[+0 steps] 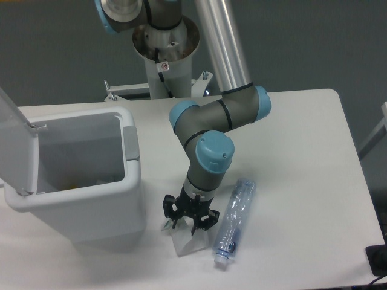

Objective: Place the trash in the trash can
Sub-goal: 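Close the gripper on the crumpled white wrapper and lift it, then carry the wrapper over the trash can and release it inside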

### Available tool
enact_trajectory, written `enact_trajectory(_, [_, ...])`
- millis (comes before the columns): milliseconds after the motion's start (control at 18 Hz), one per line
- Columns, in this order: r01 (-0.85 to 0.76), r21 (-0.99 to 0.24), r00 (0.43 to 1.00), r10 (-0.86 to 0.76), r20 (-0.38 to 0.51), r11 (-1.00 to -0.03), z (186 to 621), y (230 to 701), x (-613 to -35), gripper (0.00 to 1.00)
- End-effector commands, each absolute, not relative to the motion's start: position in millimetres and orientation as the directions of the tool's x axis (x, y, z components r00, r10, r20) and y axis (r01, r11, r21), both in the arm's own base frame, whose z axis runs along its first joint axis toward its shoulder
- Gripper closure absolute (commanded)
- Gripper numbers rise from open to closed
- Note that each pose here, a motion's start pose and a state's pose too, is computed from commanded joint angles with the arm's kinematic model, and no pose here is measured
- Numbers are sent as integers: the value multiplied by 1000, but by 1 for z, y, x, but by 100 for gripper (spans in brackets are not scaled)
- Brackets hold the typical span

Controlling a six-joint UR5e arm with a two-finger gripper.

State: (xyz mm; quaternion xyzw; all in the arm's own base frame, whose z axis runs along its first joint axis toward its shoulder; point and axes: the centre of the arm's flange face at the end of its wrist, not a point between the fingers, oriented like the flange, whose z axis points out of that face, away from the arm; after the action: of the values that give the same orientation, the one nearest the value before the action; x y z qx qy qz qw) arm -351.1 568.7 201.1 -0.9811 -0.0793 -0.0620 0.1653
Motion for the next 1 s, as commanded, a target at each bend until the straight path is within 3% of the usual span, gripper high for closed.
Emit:
enact_trajectory(167, [175, -322, 980, 134, 146, -930, 206, 569, -351, 100])
enact_trajectory(278, [165, -362, 984, 129, 121, -918, 233, 570, -354, 100])
enact_trajectory(389, [160, -460, 986, 125, 106, -873, 291, 572, -361, 100])
enact_trajectory(556, [273, -576, 960, 180, 215, -770, 350, 564, -379, 100])
enact_trajectory(833, [379, -665, 924, 300, 236, -643, 444, 569, -406, 100])
enact_trajectory(1000, [433, -696, 897, 353, 268, -572, 495, 559, -393, 100])
